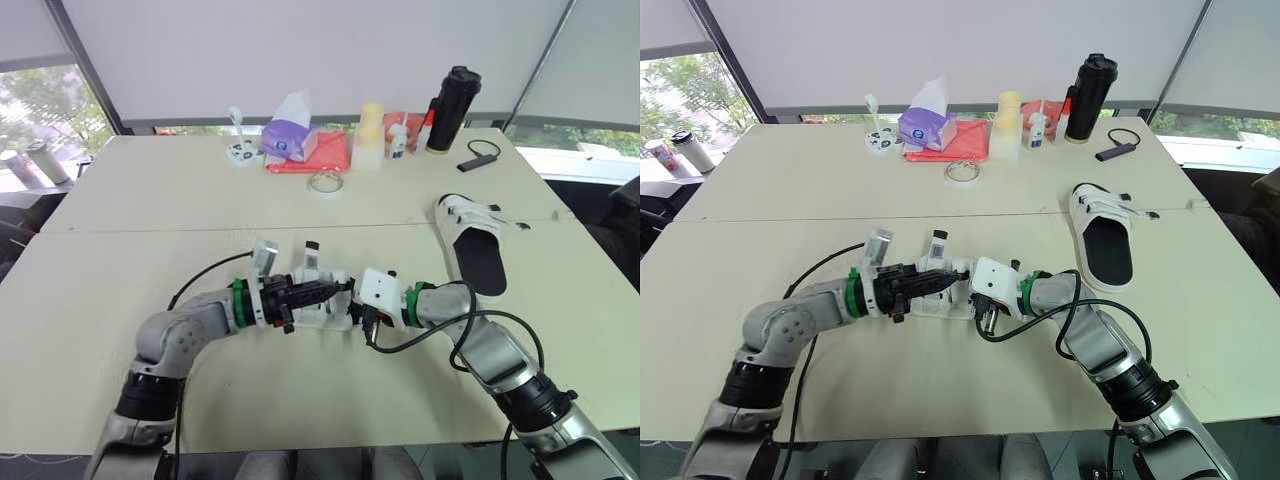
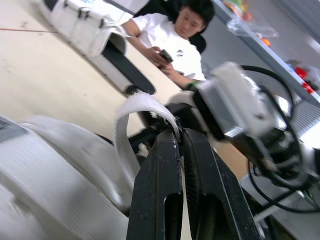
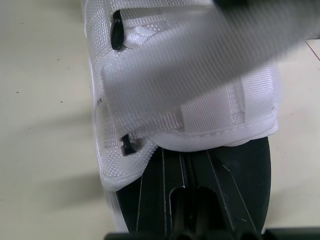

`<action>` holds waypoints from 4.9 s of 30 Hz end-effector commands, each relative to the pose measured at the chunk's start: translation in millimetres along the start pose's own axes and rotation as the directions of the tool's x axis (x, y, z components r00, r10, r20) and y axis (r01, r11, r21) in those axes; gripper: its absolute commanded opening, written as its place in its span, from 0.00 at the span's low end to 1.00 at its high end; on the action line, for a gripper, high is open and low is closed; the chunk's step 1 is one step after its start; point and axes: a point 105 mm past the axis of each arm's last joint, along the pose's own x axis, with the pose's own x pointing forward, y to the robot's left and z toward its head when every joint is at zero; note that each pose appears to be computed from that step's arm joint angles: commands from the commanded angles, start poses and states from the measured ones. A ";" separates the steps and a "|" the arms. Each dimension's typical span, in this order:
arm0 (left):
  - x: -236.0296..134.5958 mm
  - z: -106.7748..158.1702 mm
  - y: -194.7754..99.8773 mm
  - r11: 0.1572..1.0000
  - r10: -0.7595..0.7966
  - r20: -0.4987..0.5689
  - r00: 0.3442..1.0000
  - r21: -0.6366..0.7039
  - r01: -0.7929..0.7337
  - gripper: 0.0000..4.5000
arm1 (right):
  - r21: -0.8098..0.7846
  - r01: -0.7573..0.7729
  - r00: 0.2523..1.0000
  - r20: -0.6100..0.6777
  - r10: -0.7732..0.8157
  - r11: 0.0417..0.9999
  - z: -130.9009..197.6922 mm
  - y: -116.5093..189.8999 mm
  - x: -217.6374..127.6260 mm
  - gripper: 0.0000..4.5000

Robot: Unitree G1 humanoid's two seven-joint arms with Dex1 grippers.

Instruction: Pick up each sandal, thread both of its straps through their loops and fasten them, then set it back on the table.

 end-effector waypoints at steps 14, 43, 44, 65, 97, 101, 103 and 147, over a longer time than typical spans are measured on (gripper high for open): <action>10.8 49.6 20.5 0.987 0.131 0.179 0.975 0.064 -0.144 0.99 | 0.048 -0.036 0.997 -0.065 0.039 0.998 -19.1 12.0 5.3 0.00; 18.5 51.1 40.9 0.877 0.040 -0.289 0.957 0.469 0.105 0.99 | 0.040 -0.031 0.997 -0.066 0.033 0.999 -19.9 11.2 6.8 0.00; 19.6 50.3 40.3 0.878 0.032 -0.297 0.954 0.464 0.115 0.99 | 0.041 -0.030 0.997 -0.067 0.033 0.999 -20.5 11.3 6.4 0.00; 26.3 39.6 40.0 0.895 0.021 -0.348 0.937 0.423 0.138 0.02 | 0.037 -0.021 0.997 -0.077 0.024 0.999 -22.4 9.5 6.1 0.00; 20.1 101.8 34.0 0.933 -0.024 -0.016 1.000 0.359 0.028 0.02 | 0.032 -0.032 0.996 -0.086 0.035 0.999 -24.3 14.0 5.5 0.00; 22.0 99.4 39.5 0.928 -0.004 -0.022 1.000 0.371 0.012 0.02 | 0.029 -0.033 0.996 -0.088 0.035 0.999 -24.4 13.8 5.2 0.00; 24.3 92.3 45.4 0.924 0.017 -0.050 0.999 0.383 0.003 0.02 | 0.029 -0.033 0.996 -0.087 0.035 0.999 -24.2 14.0 5.0 0.00; 7.4 33.7 108.2 0.896 0.345 -0.237 0.908 0.371 -0.244 0.99 | 0.032 -0.026 0.995 -0.091 0.028 0.999 -24.8 12.2 4.2 0.00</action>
